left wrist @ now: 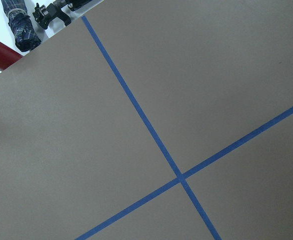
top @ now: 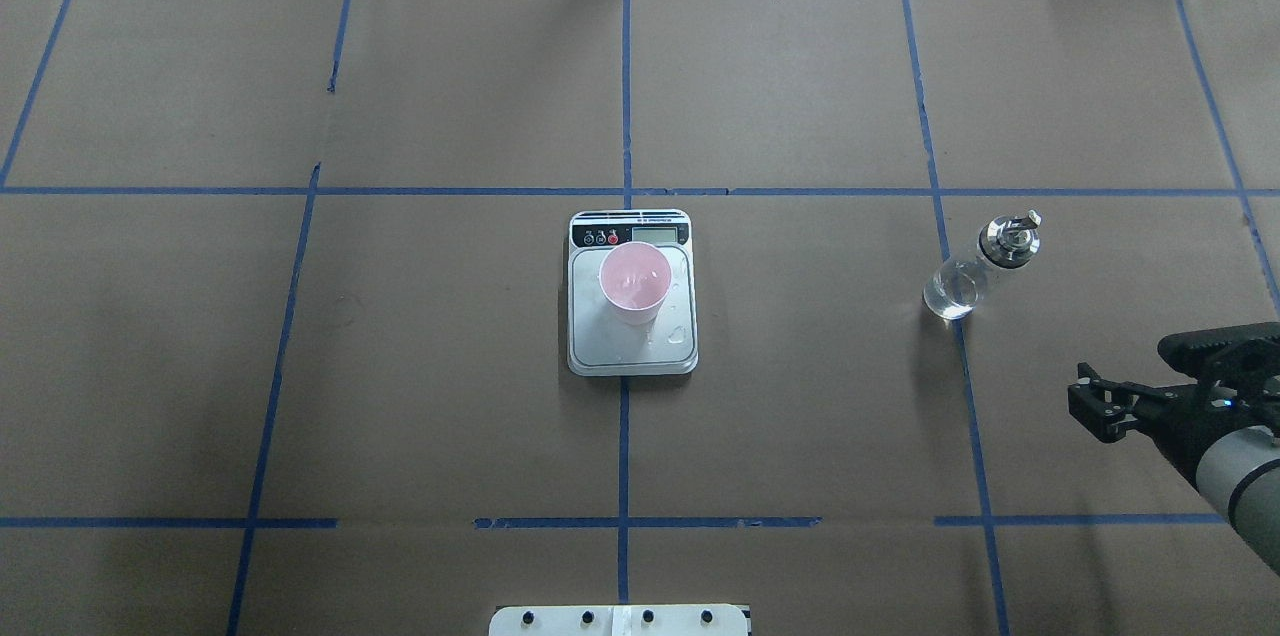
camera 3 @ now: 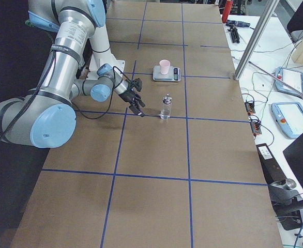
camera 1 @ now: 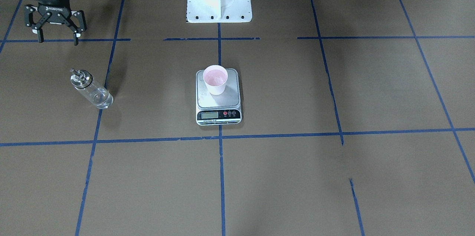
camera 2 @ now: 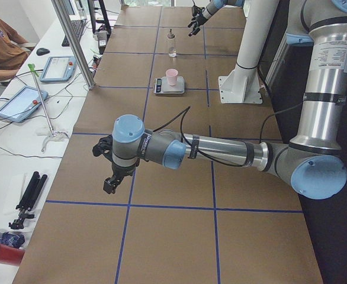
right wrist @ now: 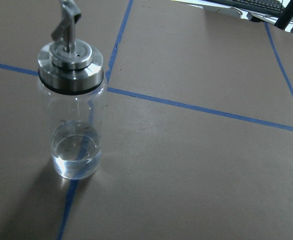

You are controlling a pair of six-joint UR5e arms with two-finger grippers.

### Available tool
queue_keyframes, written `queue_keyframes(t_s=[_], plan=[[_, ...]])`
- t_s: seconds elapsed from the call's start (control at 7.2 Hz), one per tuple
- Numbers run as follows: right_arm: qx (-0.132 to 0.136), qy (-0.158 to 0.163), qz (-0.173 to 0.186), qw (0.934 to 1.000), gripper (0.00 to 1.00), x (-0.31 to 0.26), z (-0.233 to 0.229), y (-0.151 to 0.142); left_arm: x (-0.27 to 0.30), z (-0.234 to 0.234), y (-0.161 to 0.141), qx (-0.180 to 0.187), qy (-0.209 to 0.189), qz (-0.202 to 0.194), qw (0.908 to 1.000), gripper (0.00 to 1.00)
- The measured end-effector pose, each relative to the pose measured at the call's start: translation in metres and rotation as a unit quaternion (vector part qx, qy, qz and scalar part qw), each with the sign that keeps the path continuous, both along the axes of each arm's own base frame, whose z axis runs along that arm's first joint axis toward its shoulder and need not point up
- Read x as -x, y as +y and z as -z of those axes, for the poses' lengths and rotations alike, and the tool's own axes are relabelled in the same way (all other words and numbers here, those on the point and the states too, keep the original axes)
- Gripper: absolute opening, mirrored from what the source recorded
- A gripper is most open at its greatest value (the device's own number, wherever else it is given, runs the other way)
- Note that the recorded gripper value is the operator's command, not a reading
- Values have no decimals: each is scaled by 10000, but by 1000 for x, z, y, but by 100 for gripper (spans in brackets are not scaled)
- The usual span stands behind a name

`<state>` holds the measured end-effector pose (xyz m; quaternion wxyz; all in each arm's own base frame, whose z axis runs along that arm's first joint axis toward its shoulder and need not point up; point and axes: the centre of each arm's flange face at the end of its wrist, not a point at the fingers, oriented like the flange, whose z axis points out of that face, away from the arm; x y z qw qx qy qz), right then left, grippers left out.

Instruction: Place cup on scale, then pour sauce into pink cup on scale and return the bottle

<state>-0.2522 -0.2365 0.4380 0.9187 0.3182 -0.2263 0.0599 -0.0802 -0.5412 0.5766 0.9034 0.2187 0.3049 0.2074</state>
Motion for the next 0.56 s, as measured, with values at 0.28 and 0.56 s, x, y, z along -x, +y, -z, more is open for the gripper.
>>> queue_keyframes(t_s=[0.28,0.56], plan=[[277,337,97,9990,100,-30,16,-23,0,2,0,-16,0,4,10000,100],[460,530,544,9960,100,-62,23,-53,0,6,0,-39,1,4,10000,100]])
